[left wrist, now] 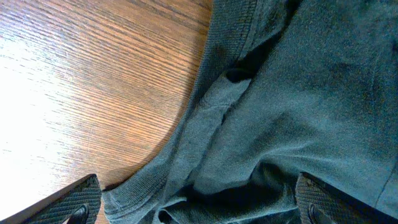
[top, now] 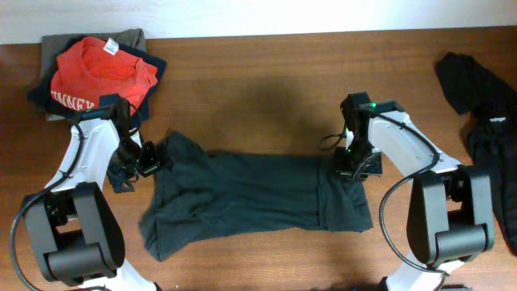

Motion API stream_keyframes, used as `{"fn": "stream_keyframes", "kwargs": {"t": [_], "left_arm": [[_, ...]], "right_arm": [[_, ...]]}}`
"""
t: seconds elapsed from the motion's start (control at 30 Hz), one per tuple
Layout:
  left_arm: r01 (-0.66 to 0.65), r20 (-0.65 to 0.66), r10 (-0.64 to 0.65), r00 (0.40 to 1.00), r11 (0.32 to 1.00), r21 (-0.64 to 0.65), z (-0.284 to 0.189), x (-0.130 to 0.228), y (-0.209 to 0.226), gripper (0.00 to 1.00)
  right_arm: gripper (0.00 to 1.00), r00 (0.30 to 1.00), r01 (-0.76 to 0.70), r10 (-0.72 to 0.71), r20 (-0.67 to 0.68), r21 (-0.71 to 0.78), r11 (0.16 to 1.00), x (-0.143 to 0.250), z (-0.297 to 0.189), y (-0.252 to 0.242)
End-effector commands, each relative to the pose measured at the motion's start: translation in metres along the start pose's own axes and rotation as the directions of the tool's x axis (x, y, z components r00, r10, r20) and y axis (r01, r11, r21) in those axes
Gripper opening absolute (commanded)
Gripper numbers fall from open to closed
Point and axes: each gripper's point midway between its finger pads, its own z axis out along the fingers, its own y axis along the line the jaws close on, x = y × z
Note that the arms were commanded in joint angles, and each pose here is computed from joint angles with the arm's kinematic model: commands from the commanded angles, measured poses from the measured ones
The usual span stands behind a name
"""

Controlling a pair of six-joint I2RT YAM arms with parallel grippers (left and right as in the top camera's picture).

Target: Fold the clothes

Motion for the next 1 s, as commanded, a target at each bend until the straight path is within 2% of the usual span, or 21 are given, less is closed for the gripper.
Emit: {"fn": "stream_keyframes", "kwargs": {"t": [0.0,0.07,0.3,0.47,0.77,0.97], "left_arm": [[-0.015,0.009,0.015,1.000,1.000,0.009,-0.004,0.003,-0.001,0.99],[-0.015,0.009,0.015,1.000,1.000,0.009,-0.004,0.003,-0.001,0.99],[-0.015,0.009,0.015,1.000,1.000,0.009,-0.004,0.003,-0.001,0.99],[-0.015,0.008,0.015,1.000,1.000,0.008,-0.004,0.003,-0.001,0.99],[-0.015,0.009,0.015,1.000,1.000,0.009,-0.004,0.003,-0.001,0.99],[-0.015,0.009,0.015,1.000,1.000,0.009,-0.004,0.003,-0.002,0.99]], "right_arm": [[0.04,1.000,0.027,-0.027,-0.007,-0.086,0.996,0.007,0.017,0.019],[0.04,0.999,0.034,-0.031,0.022,-0.132,0.991,0.001,0.036,0.026],[0.04,0.994,0.069,-0.044,0.096,-0.277,0.959,-0.018,0.028,0.054],[0.04,0.997,0.054,-0.038,0.072,-0.233,0.971,-0.017,0.010,0.047],[0.04,0.994,0.098,-0.089,0.059,-0.176,0.979,0.013,-0.067,0.035],[0.04,0.996,0.077,-0.081,-0.040,-0.095,0.992,0.044,-0.067,0.015]]}}
